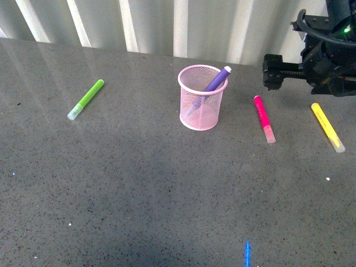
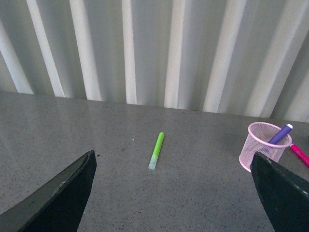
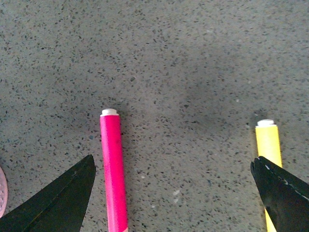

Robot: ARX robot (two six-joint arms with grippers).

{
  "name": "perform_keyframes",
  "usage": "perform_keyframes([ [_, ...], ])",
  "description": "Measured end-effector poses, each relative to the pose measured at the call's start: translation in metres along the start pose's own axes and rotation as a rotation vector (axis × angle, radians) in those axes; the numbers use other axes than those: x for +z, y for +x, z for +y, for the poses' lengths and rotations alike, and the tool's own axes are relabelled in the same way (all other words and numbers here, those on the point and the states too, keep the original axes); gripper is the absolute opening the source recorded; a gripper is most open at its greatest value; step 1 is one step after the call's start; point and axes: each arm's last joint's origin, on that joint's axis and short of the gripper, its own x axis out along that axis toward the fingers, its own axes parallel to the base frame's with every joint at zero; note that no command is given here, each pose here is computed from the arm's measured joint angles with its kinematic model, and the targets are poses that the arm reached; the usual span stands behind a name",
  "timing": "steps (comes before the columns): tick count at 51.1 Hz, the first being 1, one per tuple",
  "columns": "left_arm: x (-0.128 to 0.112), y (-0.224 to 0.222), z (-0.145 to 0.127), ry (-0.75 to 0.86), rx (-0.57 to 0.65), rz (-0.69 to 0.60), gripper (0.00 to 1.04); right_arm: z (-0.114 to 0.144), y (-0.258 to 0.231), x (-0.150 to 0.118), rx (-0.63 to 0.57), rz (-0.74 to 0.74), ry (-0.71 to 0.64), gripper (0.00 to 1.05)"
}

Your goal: Insert purple and pink pens into pink cup

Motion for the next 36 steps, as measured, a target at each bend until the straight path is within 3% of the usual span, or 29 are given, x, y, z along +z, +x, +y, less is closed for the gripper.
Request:
perform_keyframes([
  [32, 0.0, 0.0, 0.0, 0.0, 0.0, 0.0, 0.98, 0.028, 0.055, -0.007, 0.05, 0.061, 0.019, 0.98],
  [36, 0.0, 0.0, 0.0, 0.0, 0.0, 0.0, 0.98, 0.029, 0.056, -0.007, 0.051, 0.055, 0.02, 0.92],
])
